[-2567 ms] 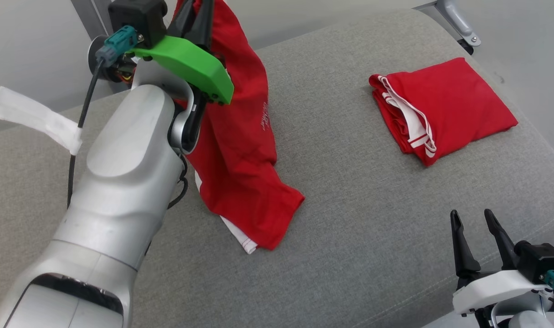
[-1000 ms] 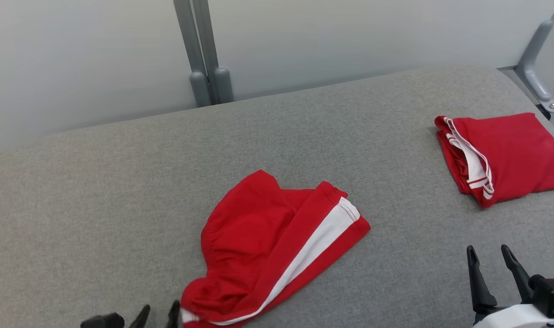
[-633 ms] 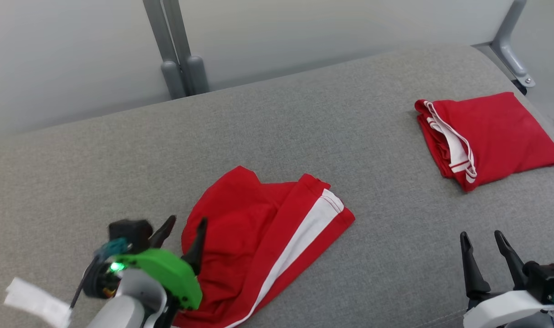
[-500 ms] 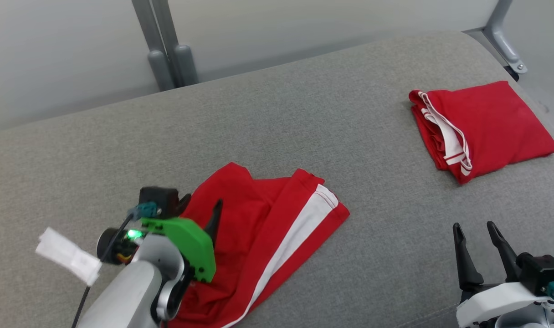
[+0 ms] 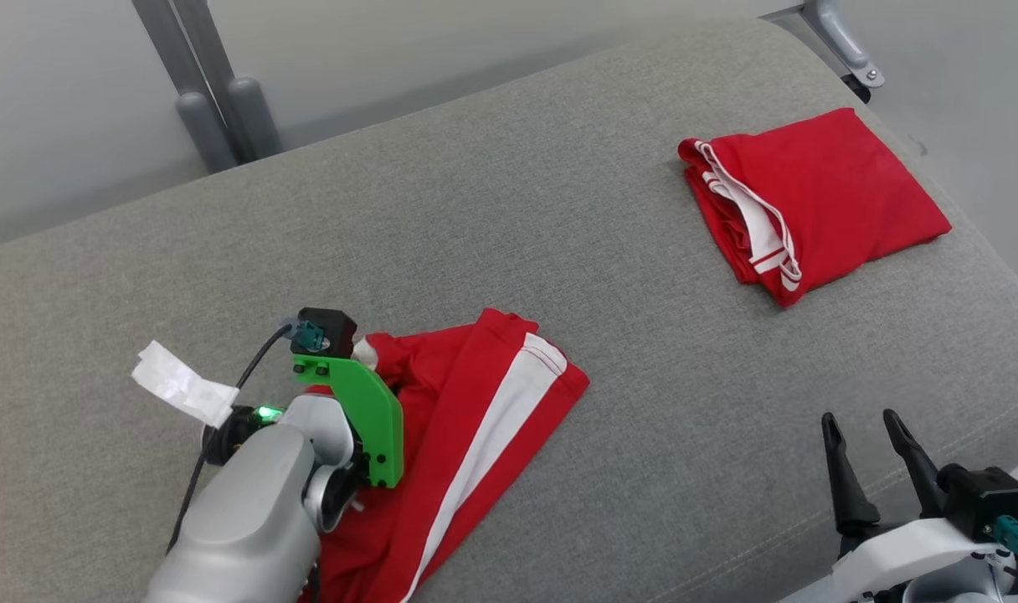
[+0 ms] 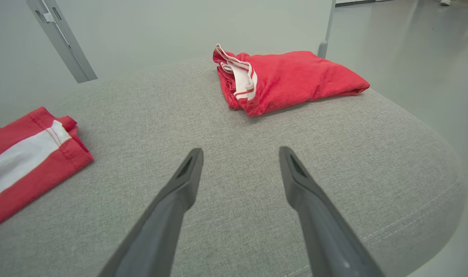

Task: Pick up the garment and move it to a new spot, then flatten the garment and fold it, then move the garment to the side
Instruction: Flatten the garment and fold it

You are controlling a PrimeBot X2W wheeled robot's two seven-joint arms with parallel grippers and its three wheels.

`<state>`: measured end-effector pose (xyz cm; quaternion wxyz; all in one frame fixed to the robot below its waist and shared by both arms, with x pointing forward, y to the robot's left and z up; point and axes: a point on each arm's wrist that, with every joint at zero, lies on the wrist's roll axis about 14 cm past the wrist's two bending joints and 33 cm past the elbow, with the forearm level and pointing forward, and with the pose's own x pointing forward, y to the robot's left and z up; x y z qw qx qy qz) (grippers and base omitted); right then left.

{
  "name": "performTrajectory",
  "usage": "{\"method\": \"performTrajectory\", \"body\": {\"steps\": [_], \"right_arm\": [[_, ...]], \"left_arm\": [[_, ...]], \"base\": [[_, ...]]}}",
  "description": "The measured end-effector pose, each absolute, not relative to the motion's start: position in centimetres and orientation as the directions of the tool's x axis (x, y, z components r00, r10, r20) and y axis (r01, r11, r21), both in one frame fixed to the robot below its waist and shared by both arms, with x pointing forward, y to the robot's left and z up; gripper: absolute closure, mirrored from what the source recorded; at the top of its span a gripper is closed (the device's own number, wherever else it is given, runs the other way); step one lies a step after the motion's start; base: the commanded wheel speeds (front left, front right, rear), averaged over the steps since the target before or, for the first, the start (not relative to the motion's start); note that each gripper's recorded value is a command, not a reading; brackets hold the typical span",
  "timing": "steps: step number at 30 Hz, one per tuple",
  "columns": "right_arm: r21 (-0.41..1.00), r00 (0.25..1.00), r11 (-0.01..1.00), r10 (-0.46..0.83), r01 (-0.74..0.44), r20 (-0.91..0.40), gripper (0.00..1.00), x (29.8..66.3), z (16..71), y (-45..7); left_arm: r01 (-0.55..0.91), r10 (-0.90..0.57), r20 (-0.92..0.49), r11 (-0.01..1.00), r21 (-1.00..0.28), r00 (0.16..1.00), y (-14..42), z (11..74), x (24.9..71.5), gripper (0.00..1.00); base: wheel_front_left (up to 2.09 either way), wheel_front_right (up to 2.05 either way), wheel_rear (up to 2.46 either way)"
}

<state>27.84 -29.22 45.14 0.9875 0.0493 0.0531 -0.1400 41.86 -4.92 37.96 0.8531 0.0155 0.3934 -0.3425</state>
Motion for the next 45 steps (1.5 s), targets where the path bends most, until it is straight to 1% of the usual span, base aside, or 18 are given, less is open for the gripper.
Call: {"method": "performTrajectory", "body": {"steps": [4,9,11,13,19,22,29,32,33,34,35,37,40,45], "right_arm": [[0.073,0.95,0.953,-0.283,0.294,-0.129,0.0,26.7,44.8,-29.7],[0.074,0.961,0.962,-0.257,0.265,-0.1,0.0,27.2,45.5,-29.2],[0.072,0.965,0.965,-0.246,0.253,-0.091,0.0,27.5,45.8,-29.1],[0.071,0.969,0.968,-0.234,0.24,-0.083,0.0,27.8,46.0,-28.8],[0.074,0.975,0.973,-0.213,0.218,-0.07,0.0,28.2,46.3,-28.3],[0.076,0.976,0.974,-0.209,0.214,-0.068,0.0,28.4,46.3,-28.2],[0.081,0.977,0.977,-0.191,0.199,-0.089,0.0,29.1,45.7,-27.5],[0.081,0.978,0.977,-0.19,0.197,-0.089,0.0,29.5,45.8,-27.5],[0.081,0.978,0.977,-0.189,0.197,-0.091,0.0,29.6,45.7,-27.5],[0.08,0.978,0.977,-0.189,0.196,-0.091,0.0,29.6,45.7,-27.5],[0.08,0.978,0.977,-0.188,0.195,-0.089,0.0,29.8,45.8,-27.5],[0.079,0.978,0.977,-0.189,0.197,-0.089,0.0,29.8,45.8,-27.6],[0.078,0.974,0.974,-0.205,0.213,-0.092,0.0,29.5,45.8,-28.0],[0.08,0.969,0.969,-0.227,0.235,-0.097,0.0,29.2,45.7,-28.5]], "left_arm": [[0.595,-0.628,-0.587,0.751,-0.286,0.51,-6.7,40.0,41.9,1.0],[0.575,-0.632,-0.382,0.774,-0.265,0.674,-6.7,44.7,44.2,1.0],[0.58,-0.629,-0.3,0.778,-0.243,0.717,-6.7,46.7,44.9,1.0],[0.584,-0.624,-0.209,0.78,-0.225,0.753,-6.8,48.7,45.4,1.0],[0.575,-0.583,-0.002,0.801,-0.17,0.812,-6.3,53.4,46.1,1.0],[0.557,-0.556,0.044,0.819,-0.14,0.83,-5.8,54.5,46.5,1.0],[0.483,-0.484,0.016,0.87,-0.102,0.875,-3.3,53.1,48.5,1.0],[0.447,-0.446,0.031,0.891,-0.083,0.895,-2.3,53.5,49.5,1.0],[0.428,-0.427,0.04,0.901,-0.075,0.904,-1.8,53.8,50.1,0.98],[0.416,-0.415,0.04,0.906,-0.081,0.909,-1.4,53.7,50.4,0.2],[0.408,-0.408,0.017,0.91,-0.075,0.913,-1.1,52.9,50.5,0.0],[0.393,-0.397,-0.05,0.916,-0.074,0.916,-0.6,50.6,50.3,0.0],[0.339,-0.348,-0.101,0.936,-0.092,0.932,0.4,49.0,50.6,0.0],[0.277,-0.29,-0.109,0.953,-0.119,0.951,1.2,48.5,50.9,0.0]], "base": [[0.0,0.0,0.0],[0.0,0.0,0.0],[0.0,0.0,0.0],[0.0,0.0,0.0],[0.0,0.0,0.0],[0.0,0.0,0.0],[0.0,0.0,0.0],[0.0,0.0,0.0],[0.0,0.0,0.0],[0.0,0.0,0.0],[0.0,0.0,0.0],[0.0,0.0,0.0],[0.0,0.0,0.0],[0.0,0.0,0.0]]}}
